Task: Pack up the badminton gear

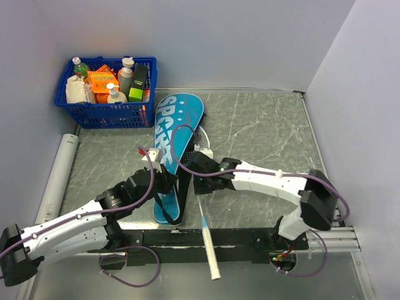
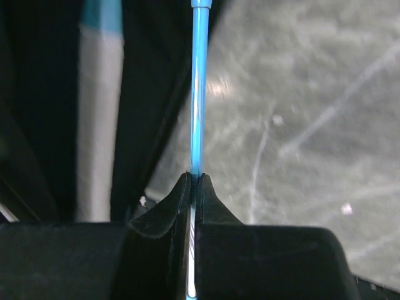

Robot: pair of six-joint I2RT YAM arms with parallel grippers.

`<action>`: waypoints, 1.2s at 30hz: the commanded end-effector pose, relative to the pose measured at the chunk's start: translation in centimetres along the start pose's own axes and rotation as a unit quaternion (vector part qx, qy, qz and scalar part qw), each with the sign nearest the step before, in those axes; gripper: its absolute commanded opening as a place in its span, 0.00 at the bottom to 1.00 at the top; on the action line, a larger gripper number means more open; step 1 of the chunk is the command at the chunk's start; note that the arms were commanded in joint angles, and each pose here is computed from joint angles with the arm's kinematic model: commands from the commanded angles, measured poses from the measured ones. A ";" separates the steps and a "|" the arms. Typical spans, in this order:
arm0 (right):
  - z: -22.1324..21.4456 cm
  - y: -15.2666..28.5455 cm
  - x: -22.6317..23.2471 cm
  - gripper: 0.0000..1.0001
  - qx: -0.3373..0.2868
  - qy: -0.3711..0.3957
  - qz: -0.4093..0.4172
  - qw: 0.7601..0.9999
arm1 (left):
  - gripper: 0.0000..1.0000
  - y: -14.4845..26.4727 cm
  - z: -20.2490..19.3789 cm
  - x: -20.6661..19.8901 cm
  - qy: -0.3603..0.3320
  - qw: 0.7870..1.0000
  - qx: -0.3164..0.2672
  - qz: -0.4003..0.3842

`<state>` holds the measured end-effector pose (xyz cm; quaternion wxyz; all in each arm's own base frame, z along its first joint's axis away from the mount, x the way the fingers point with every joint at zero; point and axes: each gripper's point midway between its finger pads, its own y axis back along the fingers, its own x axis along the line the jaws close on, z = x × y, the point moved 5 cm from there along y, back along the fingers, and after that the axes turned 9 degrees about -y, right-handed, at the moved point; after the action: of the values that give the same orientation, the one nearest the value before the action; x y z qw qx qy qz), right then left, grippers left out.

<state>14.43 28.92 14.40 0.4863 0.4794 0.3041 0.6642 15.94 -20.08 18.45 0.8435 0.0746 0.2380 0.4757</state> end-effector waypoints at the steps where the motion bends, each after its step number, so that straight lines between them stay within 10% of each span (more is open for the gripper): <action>1: 4.4 -2.0 2.8 0.00 -0.028 0.006 0.034 0.999 | 0.01 0.6 1.0 -1.2 0.020 0.998 -0.027 -0.046; 22: 18.9 -10.8 5.5 0.00 -0.144 -0.066 0.117 0.980 | 0.01 0.0 -2.6 -1.2 0.031 0.996 0.009 -0.085; 29: 16.9 -8.9 4.1 0.39 -0.132 -0.048 0.127 0.982 | 0.01 -0.6 -2.7 -1.2 0.025 0.997 0.009 -0.079; 36: 11.9 -6.7 -0.4 0.50 -0.112 -0.029 0.113 0.987 | 0.01 -1.1 -2.8 -1.3 0.016 0.997 0.017 -0.074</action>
<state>29.54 31.07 9.64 0.4910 0.4893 0.1931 0.6944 14.42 -20.27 12.89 0.8494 0.1163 0.2715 0.4373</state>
